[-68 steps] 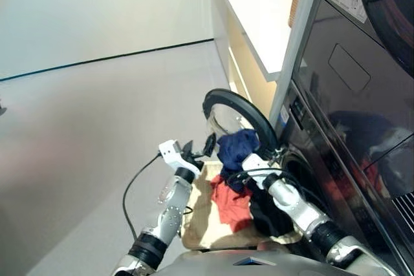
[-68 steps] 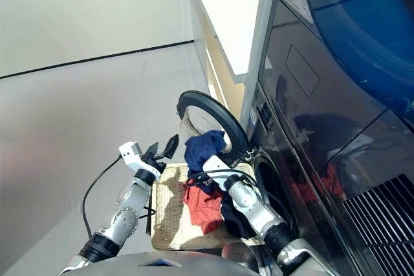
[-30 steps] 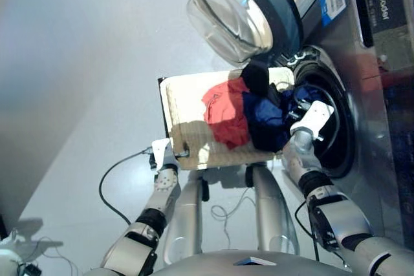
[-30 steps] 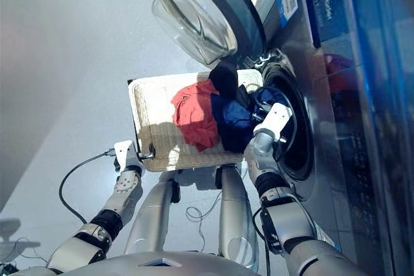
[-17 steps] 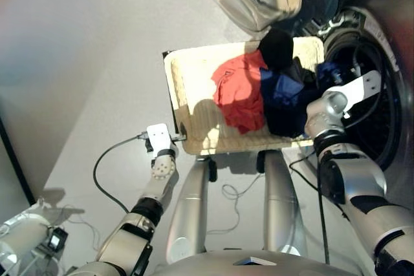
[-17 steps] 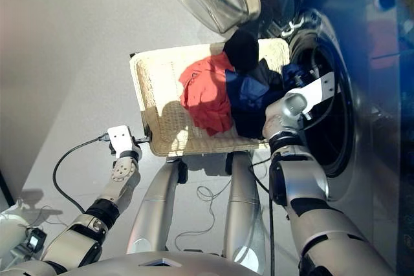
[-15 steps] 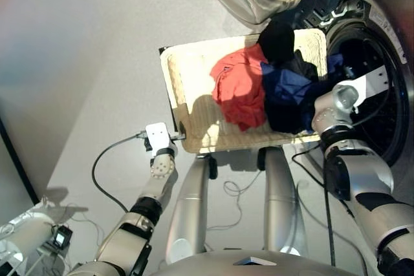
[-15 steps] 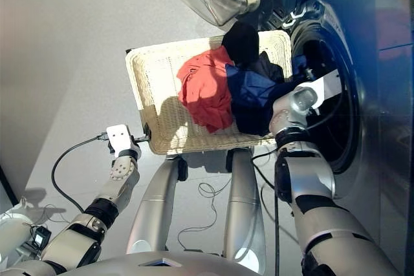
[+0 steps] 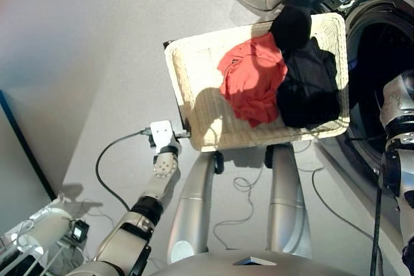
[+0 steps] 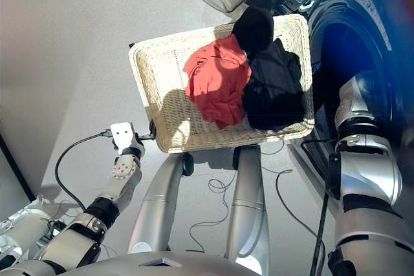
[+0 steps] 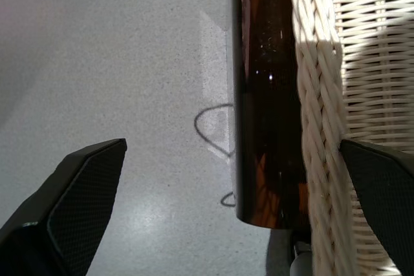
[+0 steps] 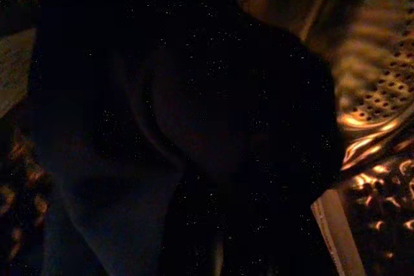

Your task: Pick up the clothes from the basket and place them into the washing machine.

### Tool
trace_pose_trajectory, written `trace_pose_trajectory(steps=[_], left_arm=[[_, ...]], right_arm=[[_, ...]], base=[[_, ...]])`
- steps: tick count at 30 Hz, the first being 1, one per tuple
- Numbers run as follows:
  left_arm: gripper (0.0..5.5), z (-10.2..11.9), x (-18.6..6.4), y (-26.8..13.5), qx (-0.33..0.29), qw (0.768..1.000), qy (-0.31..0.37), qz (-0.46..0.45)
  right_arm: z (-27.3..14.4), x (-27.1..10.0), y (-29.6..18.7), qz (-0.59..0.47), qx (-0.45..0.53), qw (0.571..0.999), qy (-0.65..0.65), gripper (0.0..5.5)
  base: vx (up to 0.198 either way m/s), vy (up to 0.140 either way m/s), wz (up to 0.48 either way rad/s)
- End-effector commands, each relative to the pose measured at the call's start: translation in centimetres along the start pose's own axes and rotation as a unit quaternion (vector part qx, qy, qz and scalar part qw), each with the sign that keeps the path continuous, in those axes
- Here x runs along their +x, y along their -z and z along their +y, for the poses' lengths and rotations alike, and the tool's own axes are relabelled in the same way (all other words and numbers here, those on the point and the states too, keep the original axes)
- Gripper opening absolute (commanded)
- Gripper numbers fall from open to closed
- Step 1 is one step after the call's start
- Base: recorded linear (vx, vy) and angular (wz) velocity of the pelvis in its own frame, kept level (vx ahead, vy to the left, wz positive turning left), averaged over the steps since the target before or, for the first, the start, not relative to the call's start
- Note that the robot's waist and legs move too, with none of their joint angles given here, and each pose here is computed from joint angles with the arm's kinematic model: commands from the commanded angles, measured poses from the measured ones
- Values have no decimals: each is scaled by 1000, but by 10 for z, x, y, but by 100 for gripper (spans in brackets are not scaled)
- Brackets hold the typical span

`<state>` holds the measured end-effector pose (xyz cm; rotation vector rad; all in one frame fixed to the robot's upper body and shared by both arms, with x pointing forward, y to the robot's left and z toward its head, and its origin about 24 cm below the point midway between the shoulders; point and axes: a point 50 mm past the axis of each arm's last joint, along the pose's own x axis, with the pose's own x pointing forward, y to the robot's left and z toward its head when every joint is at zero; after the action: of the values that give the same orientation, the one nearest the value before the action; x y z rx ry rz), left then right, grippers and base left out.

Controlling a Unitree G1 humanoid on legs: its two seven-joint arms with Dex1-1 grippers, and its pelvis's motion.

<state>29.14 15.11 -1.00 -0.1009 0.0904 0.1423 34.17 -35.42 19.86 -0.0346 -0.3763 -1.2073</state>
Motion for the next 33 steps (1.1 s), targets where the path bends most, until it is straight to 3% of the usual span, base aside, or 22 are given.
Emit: trace_pose_trajectory(steps=[1, 5, 10, 14, 22, 26, 33], left_arm=[[550, 12, 5, 0, -21, 999, -40, -1], [550, 8, 10, -2, -44, 998, -34, 3], [550, 8, 17, -18, -95, 995, -29, -27], [550, 2, 21, -29, -117, 992, -14, -47], [550, -23, 27, -43, -89, 992, 58, -65], [550, -44, 32, -45, -63, 991, 108, -52], [550, -61, 38, -44, -21, 989, 142, -31]], right_arm=[[23, -23, 8, 6, 25, 994, -105, 550], [52, -89, 44, 86, 69, 968, -224, 550], [72, -144, 54, 106, 74, 934, -333, 550], [80, -168, 53, 104, 79, 915, -381, 550], [69, -229, 70, 67, 19, 843, -533, 550], [55, -262, 83, 5, -74, 766, -638, 550], [43, -281, 82, -106, -142, 688, -704, 550]], base=[[-11, -57, 17], [-3, -14, 6], [-10, -5, 10], [0, 0, 0], [-38, 3, -4], [11, 3, -44], [13, 5, -106]])
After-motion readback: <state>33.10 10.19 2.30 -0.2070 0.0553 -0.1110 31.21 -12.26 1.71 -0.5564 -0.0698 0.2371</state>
